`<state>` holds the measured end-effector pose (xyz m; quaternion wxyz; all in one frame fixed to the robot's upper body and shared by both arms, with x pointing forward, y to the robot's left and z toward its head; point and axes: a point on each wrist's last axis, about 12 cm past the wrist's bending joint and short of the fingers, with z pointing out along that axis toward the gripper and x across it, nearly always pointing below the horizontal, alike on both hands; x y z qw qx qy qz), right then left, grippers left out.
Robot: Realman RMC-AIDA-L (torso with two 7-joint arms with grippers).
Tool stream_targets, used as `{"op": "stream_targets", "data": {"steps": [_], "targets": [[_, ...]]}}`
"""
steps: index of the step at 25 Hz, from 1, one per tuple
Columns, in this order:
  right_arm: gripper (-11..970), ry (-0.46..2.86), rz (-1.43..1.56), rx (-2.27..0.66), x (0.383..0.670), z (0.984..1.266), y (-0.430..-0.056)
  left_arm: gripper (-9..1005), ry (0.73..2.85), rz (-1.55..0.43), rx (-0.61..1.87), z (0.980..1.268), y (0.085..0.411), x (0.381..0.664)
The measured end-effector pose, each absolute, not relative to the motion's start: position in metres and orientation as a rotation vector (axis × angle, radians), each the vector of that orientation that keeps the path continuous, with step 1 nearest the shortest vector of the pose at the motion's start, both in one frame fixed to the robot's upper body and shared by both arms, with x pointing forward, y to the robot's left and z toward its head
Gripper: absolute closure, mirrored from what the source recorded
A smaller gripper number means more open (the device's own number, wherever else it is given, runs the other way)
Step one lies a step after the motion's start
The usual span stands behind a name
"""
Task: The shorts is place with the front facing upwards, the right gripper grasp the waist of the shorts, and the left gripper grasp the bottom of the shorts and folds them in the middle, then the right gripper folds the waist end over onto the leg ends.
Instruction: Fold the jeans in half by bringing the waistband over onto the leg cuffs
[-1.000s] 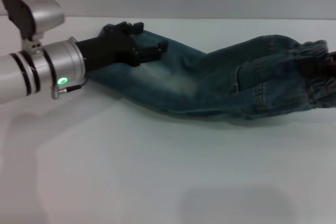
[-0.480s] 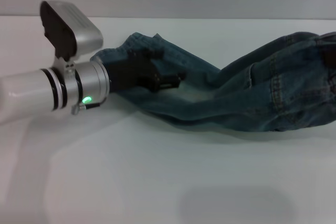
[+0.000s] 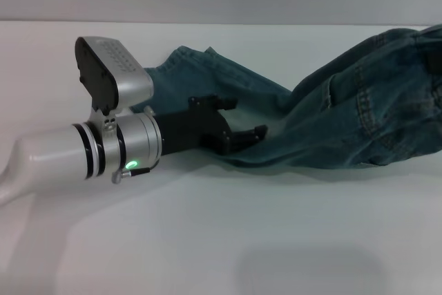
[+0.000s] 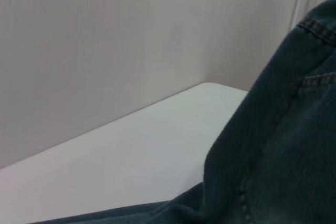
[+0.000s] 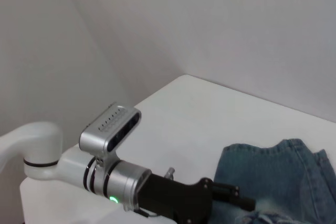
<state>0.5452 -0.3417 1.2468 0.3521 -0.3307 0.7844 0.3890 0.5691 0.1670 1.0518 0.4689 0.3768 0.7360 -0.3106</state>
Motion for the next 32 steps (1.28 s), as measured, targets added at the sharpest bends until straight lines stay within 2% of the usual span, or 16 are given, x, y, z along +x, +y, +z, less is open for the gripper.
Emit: {"op": "stream_targets", "data": {"steps": [8, 17, 32], "targets": [[899, 1.991, 1.037, -0.893, 0.556, 1.258, -0.330, 165, 1.805, -0.824, 0.915, 1.045, 0.155, 0.556], [898, 1.976, 1.111, -0.905, 0.567, 1.257, -0.321, 165, 1.804, -0.934, 0.921, 1.040, 0.137, 0.538], [899, 1.981, 1.122, -0.969, 0.574, 1.264, -0.310, 165, 1.776, -1.045, 0.906, 1.042, 0.120, 0.521]]}}
